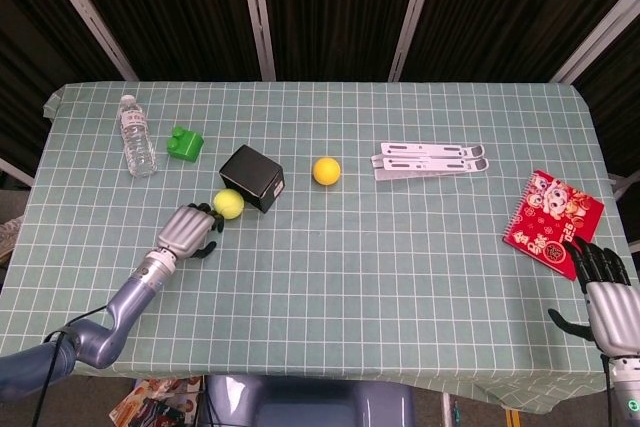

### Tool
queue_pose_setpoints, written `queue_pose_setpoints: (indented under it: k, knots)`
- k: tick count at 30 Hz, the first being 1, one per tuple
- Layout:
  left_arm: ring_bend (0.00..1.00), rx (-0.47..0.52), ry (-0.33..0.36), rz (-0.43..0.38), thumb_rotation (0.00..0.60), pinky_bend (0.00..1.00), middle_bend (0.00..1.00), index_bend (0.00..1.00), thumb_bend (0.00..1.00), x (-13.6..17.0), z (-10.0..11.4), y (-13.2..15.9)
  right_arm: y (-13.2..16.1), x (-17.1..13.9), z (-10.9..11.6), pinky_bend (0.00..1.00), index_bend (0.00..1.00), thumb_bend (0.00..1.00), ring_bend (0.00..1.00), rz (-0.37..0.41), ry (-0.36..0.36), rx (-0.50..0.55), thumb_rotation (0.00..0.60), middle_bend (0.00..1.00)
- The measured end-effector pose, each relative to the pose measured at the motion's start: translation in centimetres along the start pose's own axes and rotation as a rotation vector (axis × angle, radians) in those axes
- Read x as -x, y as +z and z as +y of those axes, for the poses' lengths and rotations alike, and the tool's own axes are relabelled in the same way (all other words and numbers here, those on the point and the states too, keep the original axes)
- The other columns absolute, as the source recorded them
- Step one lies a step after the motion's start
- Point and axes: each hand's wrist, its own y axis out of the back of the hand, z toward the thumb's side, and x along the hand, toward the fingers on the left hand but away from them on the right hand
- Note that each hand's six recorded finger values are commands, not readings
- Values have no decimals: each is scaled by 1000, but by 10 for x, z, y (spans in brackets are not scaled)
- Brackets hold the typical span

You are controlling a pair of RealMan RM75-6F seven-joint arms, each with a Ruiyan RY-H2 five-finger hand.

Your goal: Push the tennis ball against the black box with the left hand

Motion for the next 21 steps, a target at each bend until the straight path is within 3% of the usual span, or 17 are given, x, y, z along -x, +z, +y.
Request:
queue_pose_setpoints:
  k: [6, 11, 15, 21]
  knots:
    - [221, -38, 13, -10, 600, 282, 319, 430, 335, -9, 6, 2, -1, -1, -2, 0, 0, 234, 0, -11, 15, -11, 600, 0]
    - [125, -53, 28, -3, 600, 189, 260, 408, 335, -16, 13, 0, 0, -3, -2, 0, 0, 235, 0, -12, 17, -15, 600, 0]
    - [114, -83, 28, -9, 600, 154, 246, 394, 335, -16, 12, 3, 0, -5, -2, 0, 0, 234, 0, -14, 20, -16, 600, 0]
    - [19, -105, 37, -24, 566, 26, 178, 373, 335, -16, 9, 9, 1, -5, -2, 0, 0, 234, 0, -11, 26, -18, 600, 0]
